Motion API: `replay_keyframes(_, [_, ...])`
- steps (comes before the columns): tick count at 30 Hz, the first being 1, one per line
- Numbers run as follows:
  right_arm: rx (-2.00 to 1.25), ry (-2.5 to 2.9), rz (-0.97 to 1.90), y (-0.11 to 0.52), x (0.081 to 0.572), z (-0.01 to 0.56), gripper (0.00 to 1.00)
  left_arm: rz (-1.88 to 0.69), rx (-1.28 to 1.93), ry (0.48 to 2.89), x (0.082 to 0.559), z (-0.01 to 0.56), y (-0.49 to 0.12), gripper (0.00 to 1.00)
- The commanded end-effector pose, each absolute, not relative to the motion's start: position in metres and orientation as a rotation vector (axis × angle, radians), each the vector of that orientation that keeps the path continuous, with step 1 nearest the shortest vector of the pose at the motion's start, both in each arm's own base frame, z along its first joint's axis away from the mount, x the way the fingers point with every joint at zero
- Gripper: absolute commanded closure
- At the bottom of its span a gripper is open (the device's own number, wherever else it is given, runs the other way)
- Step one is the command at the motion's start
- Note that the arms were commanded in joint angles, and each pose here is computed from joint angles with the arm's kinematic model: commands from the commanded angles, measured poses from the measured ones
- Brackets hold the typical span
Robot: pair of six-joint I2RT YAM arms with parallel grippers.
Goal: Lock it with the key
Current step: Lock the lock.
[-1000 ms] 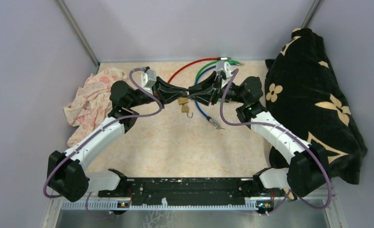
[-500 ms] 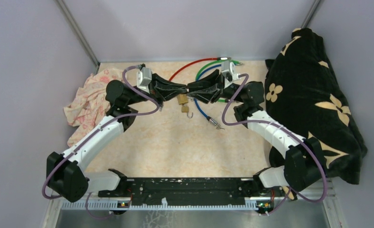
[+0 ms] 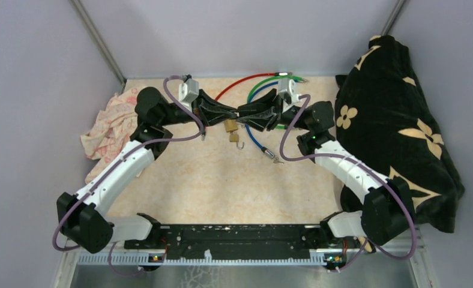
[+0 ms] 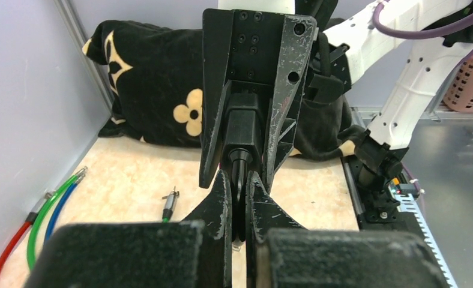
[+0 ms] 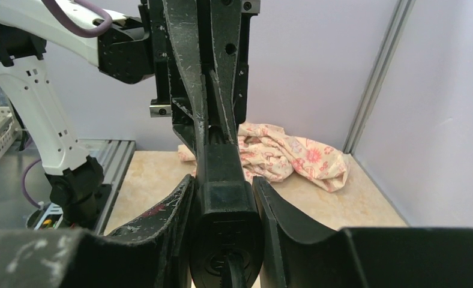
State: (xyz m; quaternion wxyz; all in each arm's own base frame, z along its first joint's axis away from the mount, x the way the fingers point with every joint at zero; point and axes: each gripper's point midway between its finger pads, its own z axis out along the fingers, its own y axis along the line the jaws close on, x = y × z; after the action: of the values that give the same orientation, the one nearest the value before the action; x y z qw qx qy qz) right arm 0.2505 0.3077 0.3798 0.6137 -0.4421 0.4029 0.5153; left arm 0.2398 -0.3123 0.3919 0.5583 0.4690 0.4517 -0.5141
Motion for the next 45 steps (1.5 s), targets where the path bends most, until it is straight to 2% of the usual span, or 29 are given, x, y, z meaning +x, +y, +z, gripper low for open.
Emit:
replay_keyframes(1, [-1.129, 0.988, 1.313, 0.369, 0.222, 0.344, 1.0, -1.415, 1.295, 1.061, 0.177, 0.351, -0.358, 1.0])
replay_keyframes(6, [-1.131, 0.989, 1.314, 0.373, 0.224, 0.342, 1.0, -1.411, 1.308, 0.917, 0.162, 0.368, -0.36, 1.0])
replay_keyframes(14, [-1.148, 0.997, 1.307, 0.377, 0.225, 0.338, 1.0, -1.495, 1.365, 0.879, 0.141, 0.368, -0.372, 1.0])
replay_keyframes(26, [-1.185, 1.017, 1.243, 0.368, 0.223, 0.33, 1.0, -1.576, 1.414, 0.988, 0.133, 0.349, -0.389, 1.0])
replay_keyframes(35, [-1.196, 1.066, 1.223, 0.373, 0.234, 0.314, 1.0, -1.58, 1.435, 0.927, 0.124, 0.358, -0.398, 1.0])
replay_keyframes(45, [-1.155, 1.054, 1.202, 0.354, 0.236, 0.33, 1.0, -1.542, 1.407, 0.954, 0.132, 0.351, -0.385, 1.0])
